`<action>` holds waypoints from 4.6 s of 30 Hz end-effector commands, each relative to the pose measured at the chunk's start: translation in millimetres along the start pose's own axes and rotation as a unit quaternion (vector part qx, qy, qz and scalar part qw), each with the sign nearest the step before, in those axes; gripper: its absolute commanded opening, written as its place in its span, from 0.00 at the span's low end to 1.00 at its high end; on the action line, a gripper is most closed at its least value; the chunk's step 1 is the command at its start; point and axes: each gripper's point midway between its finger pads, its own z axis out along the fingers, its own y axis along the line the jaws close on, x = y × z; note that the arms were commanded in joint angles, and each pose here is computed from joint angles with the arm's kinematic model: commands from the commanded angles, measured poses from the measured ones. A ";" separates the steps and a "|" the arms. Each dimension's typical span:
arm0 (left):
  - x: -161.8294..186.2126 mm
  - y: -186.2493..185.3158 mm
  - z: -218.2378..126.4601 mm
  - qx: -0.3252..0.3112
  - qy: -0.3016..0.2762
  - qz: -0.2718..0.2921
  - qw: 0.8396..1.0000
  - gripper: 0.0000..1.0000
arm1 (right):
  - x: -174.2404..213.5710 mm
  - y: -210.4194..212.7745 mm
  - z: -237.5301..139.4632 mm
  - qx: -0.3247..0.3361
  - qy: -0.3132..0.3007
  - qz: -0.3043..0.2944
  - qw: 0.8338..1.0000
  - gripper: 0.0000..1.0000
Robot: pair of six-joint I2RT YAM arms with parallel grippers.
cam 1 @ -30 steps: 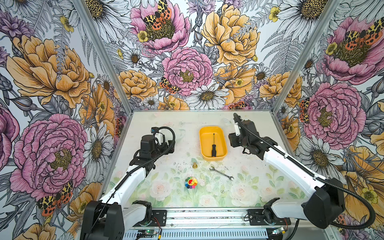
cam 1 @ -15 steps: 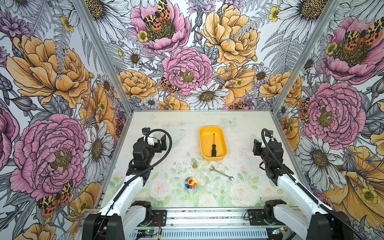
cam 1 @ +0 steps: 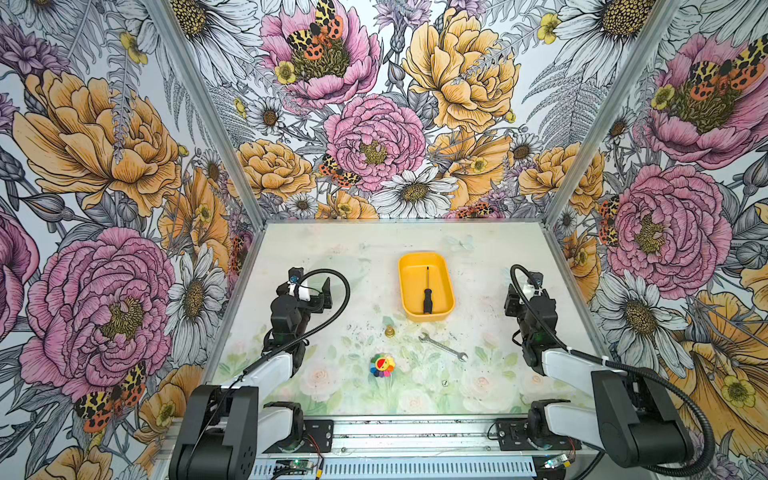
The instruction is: Put the screwdriver in the bin
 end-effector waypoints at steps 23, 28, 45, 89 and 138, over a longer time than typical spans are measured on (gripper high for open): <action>24.6 36.1 45.0 -0.048 0.006 -0.030 0.998 0.99 | -3.4 2.2 43.9 -0.004 -0.005 -0.006 1.000 0.86; 23.9 36.0 44.9 -0.049 0.005 -0.030 0.998 0.99 | -3.1 1.8 44.2 -0.006 -0.004 -0.005 1.000 0.91; 23.9 36.0 44.9 -0.049 0.005 -0.029 0.998 0.99 | -4.0 1.7 44.1 -0.006 -0.005 -0.005 1.000 0.99; 23.9 35.6 44.7 -0.050 0.005 -0.028 0.998 0.99 | -3.2 2.2 44.8 -0.011 -0.003 -0.003 1.000 0.99; 24.8 35.8 44.5 -0.052 0.006 -0.028 0.998 0.99 | -2.8 2.2 44.8 -0.012 -0.002 -0.003 1.000 0.99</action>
